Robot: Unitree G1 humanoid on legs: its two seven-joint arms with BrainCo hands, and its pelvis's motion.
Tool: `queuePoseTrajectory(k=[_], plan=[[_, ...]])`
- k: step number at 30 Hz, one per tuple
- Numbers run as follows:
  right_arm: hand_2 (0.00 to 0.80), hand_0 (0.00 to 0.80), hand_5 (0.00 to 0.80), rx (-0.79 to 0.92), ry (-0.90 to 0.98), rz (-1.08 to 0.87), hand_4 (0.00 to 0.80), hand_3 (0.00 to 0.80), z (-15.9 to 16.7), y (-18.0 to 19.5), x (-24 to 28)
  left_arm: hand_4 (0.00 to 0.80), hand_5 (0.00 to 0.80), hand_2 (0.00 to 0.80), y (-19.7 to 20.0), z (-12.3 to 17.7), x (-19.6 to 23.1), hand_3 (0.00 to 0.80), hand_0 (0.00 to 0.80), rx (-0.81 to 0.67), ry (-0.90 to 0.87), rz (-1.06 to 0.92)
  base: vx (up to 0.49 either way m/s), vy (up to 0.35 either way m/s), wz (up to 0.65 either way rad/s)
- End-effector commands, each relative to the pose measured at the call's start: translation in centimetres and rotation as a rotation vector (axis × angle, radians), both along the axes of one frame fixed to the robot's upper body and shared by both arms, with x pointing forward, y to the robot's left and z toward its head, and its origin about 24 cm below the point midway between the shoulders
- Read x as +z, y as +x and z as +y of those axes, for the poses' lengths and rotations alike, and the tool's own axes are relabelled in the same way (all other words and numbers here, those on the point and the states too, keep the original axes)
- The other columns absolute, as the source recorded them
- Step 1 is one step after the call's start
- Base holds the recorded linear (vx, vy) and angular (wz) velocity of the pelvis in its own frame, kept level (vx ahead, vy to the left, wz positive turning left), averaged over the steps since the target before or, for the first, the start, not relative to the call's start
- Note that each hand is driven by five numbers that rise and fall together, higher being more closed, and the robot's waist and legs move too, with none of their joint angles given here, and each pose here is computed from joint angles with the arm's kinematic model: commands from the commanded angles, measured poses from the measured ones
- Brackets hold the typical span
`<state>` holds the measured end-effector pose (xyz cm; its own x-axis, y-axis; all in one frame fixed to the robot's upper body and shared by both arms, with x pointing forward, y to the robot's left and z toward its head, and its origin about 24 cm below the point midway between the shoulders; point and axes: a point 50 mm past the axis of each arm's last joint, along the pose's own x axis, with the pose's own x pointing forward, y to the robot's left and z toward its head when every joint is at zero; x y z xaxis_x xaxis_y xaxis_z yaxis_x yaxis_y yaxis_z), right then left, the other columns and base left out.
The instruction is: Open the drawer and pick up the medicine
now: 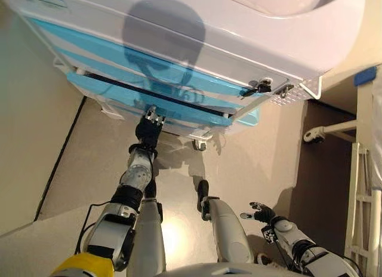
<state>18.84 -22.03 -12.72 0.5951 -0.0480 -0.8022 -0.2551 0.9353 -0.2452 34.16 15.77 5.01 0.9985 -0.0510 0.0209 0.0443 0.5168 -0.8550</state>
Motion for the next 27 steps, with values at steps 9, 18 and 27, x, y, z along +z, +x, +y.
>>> queuePoseTrajectory(k=[9, 18, 27], plan=[[0.000, 0.000, 0.000, -0.051, -0.140, -0.026, 0.000, 0.000, -4.5, -0.6, 1.2, 0.800, 0.800, 0.800, -3.9, -2.1, -2.0, 0.800, 0.800, -0.053, -0.087, 0.018, -0.046, -0.069, 0.36], [0.000, 0.000, 0.000, -0.042, -0.198, -0.005, 0.000, 0.000, -6.0, -0.7, 1.6, 0.800, 0.800, 0.800, -10.1, -0.1, -6.0, 0.800, 0.800, -0.060, -0.081, 0.144, -0.048, -0.018, 0.32], [0.000, 0.000, 0.000, -0.026, -0.231, 0.043, 0.000, 0.000, -6.7, -1.6, 1.3, 0.800, 0.800, 0.800, -12.1, 0.4, -4.7, 0.800, 0.800, -0.114, -0.056, 0.089, -0.002, -0.002, 0.16]])
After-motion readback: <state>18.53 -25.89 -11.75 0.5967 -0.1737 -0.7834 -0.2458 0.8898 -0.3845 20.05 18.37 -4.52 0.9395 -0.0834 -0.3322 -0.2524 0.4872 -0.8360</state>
